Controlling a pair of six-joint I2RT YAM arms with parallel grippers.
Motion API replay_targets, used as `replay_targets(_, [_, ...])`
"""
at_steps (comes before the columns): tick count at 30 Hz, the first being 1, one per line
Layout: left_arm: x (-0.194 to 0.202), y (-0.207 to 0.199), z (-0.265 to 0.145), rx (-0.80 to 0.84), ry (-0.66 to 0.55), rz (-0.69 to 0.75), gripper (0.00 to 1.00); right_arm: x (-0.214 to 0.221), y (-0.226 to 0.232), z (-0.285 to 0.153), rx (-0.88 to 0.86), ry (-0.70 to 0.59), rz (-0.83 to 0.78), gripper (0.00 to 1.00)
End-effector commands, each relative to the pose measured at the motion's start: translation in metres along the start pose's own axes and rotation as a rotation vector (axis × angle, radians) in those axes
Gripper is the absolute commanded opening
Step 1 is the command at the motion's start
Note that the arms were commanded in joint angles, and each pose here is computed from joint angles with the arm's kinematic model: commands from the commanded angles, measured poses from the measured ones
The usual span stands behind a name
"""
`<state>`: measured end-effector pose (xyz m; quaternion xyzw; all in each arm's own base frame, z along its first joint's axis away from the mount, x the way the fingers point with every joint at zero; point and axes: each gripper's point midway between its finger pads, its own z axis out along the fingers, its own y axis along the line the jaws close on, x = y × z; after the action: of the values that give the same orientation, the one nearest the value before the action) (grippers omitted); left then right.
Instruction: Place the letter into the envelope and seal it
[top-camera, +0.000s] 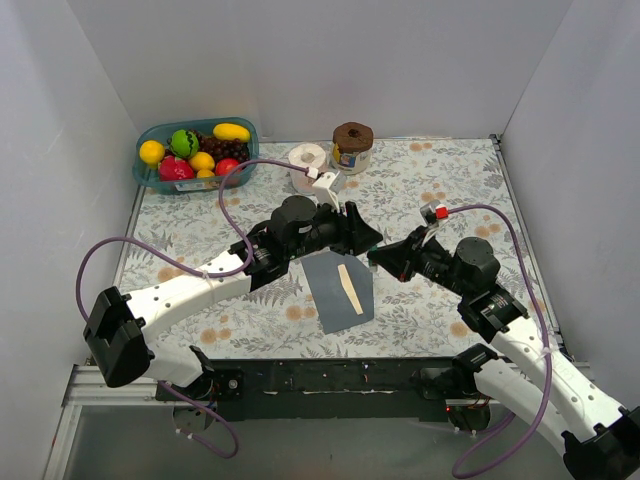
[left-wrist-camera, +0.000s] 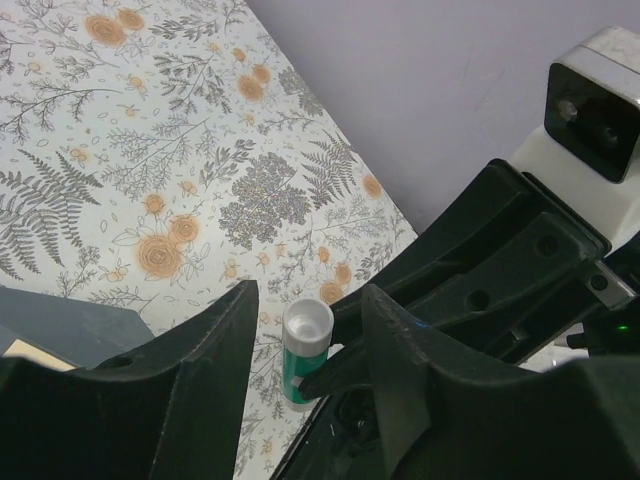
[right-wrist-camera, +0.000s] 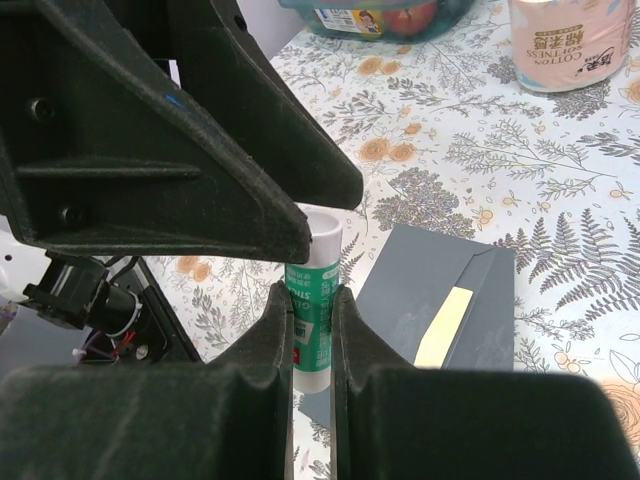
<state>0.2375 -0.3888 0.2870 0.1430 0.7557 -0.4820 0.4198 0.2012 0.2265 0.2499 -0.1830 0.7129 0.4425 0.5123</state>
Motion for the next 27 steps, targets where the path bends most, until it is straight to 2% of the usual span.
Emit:
replay_targets(1, [-0.009, -0.020, -0.006, 0.073, -0.006, -0.001, 0.44, -0.032, 0.011, -0.005, -0.006, -0.085, -0.049, 0.01])
replay_targets(13, [0.003, -0.018, -0.003, 0.090, 0.031, -0.015, 0.43, -0.033, 0.011, -0.006, 0.000, -0.094, -0.044, 0.01])
replay_targets(17, [0.005, -0.017, -0.001, 0.093, 0.031, -0.016, 0.30, -0.032, 0.011, -0.006, -0.004, -0.091, -0.041, 0.01])
replay_targets(18, [0.006, -0.017, 0.000, 0.095, 0.035, -0.018, 0.21, -0.030, 0.010, -0.005, -0.004, -0.088, -0.040, 0.01])
replay_targets(22, [0.007, -0.019, 0.002, 0.106, 0.038, -0.022, 0.07, -0.029, 0.010, -0.005, -0.009, -0.086, -0.036, 0.01])
replay_targets(25, [0.010, -0.019, 0.002, 0.115, 0.049, -0.023, 0.00, -0.030, 0.011, -0.005, -0.012, -0.090, -0.039, 0.01])
replay_targets(27, [0.011, -0.021, 0.001, 0.128, 0.054, -0.017, 0.00, -0.032, 0.013, -0.006, -0.016, -0.096, -0.042, 0.01])
